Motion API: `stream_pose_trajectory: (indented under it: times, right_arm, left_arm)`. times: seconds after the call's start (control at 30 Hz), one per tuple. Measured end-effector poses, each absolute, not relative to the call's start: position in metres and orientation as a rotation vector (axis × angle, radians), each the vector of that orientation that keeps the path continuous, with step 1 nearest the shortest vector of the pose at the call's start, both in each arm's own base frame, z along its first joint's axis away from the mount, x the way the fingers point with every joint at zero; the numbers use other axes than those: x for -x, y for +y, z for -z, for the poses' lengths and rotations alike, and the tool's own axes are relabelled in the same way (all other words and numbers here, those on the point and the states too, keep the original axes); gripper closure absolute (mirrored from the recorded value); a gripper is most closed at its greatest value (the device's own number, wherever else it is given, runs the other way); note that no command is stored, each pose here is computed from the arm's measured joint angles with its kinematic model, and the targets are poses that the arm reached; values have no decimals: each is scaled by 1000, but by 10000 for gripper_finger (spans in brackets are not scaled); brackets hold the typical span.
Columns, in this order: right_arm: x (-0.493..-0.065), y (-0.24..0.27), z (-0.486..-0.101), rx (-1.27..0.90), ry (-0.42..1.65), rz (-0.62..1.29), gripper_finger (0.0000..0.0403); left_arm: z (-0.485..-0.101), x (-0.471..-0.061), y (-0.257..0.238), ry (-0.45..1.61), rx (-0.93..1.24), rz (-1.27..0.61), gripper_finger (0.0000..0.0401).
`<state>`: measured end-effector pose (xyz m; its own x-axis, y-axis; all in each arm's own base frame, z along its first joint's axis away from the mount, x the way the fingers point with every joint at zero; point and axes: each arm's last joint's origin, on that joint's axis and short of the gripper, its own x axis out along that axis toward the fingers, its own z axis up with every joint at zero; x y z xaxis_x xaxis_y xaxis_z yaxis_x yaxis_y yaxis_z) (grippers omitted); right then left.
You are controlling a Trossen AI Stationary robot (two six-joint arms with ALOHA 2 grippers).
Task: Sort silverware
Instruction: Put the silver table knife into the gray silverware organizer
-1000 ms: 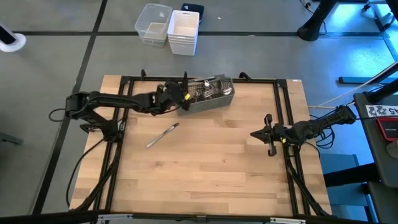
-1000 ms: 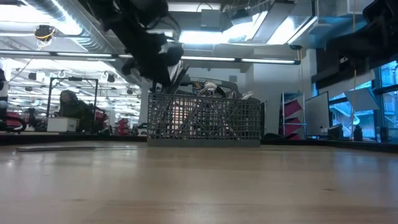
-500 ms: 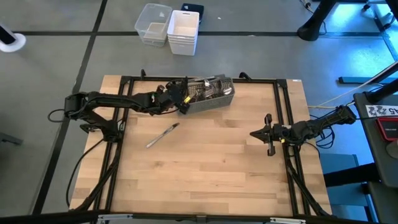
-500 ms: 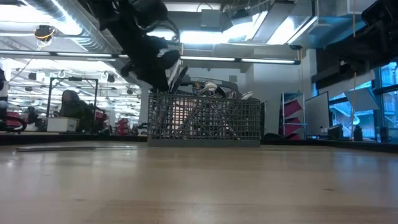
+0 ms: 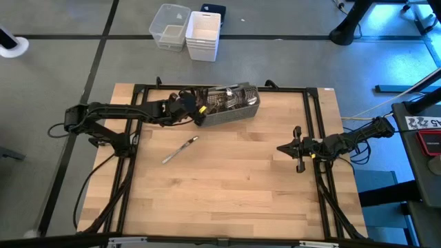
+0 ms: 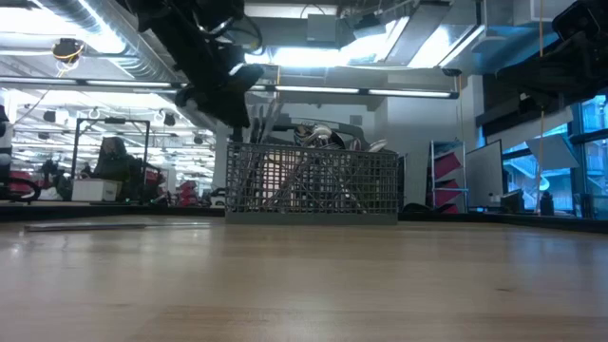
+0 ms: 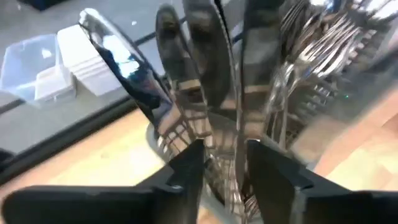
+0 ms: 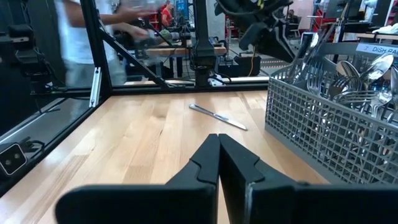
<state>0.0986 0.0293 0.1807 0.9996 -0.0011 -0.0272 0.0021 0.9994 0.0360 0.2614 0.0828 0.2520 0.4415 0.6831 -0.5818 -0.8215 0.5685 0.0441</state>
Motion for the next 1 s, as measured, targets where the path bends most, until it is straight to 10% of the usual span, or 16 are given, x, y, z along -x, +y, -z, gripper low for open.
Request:
stream_pose_trajectory:
  times: [0.47, 1.0]
  right_arm:
    - [-99, 30, -180, -33, 35, -8, 393]
    - [-95, 27, -194, -34, 75, 38, 393]
  left_arm:
    - [-277, -243, 68, 543, 564, -650, 248]
    - [-254, -219, 5, 978, 631, -591, 246]
